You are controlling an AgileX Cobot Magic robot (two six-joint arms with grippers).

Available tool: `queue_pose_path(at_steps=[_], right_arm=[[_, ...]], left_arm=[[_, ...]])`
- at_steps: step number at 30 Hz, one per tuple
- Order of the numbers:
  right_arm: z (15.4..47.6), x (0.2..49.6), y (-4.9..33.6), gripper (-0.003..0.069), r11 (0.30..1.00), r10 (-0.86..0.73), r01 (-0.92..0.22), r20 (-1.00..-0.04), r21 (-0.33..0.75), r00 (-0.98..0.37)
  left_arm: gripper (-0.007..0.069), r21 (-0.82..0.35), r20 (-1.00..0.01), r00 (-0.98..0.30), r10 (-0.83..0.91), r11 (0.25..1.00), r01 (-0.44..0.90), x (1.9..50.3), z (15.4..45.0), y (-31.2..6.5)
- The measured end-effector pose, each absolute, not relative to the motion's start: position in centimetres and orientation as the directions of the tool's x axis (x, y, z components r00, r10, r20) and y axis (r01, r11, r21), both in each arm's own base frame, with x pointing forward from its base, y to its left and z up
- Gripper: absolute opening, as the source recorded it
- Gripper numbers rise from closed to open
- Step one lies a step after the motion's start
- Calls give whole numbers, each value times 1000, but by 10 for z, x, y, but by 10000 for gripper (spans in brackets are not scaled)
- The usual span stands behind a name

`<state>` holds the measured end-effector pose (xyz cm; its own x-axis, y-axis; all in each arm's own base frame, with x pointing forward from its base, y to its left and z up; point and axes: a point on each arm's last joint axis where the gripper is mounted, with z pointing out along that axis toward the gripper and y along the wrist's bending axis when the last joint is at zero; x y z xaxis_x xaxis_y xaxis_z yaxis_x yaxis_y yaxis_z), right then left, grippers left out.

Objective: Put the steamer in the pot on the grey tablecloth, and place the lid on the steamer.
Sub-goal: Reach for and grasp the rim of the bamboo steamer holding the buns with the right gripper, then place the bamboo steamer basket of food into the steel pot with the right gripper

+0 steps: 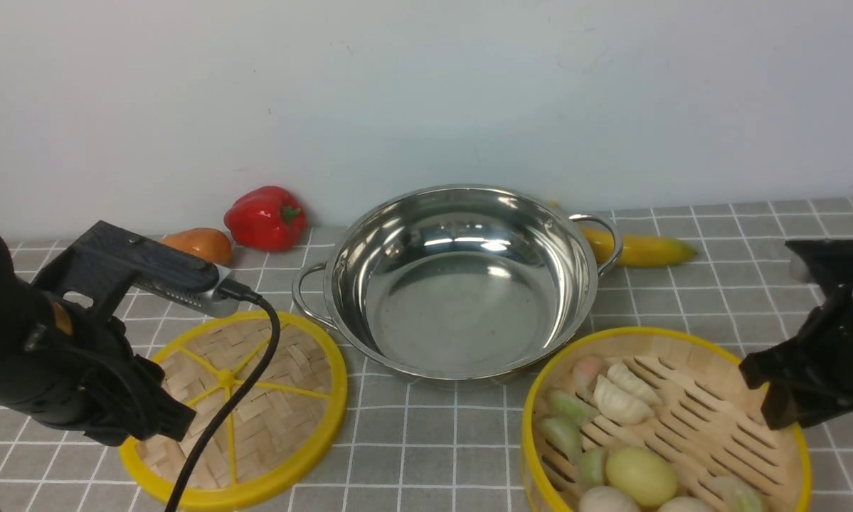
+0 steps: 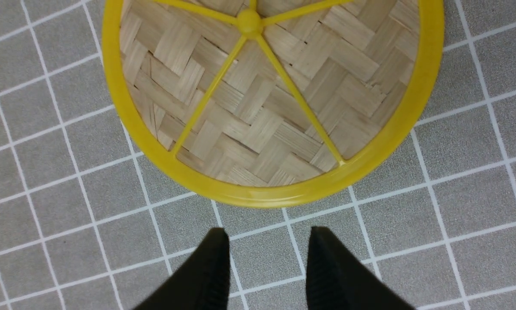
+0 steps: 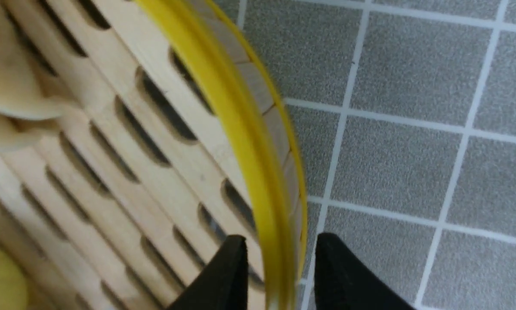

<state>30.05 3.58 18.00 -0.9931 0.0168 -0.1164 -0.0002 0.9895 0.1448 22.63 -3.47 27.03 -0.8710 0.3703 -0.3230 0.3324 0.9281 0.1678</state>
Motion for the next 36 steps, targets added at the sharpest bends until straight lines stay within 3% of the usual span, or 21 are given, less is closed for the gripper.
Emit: queue_pose_path(at_steps=[4,10,17,22,26,27,30,33,35,36], right_arm=[[166,306,36,213,990,22,6,-111,140,-994],[162,306,36,73,992,-3,-14,-92,126,-996],[173,292,31,71,996,-34,-33,5,83,-999],[204,280,29,71,997,-56,-54,34,61,-998],[239,283,29,71,997,-53,-56,-48,62,-997],[259,291,30,71,996,-45,-53,-117,65,-992],[280,304,36,71,996,-50,-63,-194,64,-980],[307,339,67,71,990,-96,-123,-302,72,-948],[309,346,74,70,988,-104,-133,-315,74,-944],[313,371,100,70,982,-125,-165,-350,88,-928]], left_arm=[[243,168,-324,-871,370,928,332,226,270,-35],[243,169,-334,-867,371,928,332,227,271,-35],[243,169,-347,-862,370,928,331,228,271,-35],[243,169,-347,-862,370,928,331,228,271,-35],[243,169,-347,-862,370,928,331,228,271,-35],[243,169,-348,-861,371,928,331,228,271,-35],[243,170,-350,-860,371,928,331,229,271,-35],[243,171,-358,-857,371,928,330,229,272,-36],[243,171,-361,-856,371,928,330,230,272,-36],[243,171,-363,-855,371,928,330,230,272,-36]])
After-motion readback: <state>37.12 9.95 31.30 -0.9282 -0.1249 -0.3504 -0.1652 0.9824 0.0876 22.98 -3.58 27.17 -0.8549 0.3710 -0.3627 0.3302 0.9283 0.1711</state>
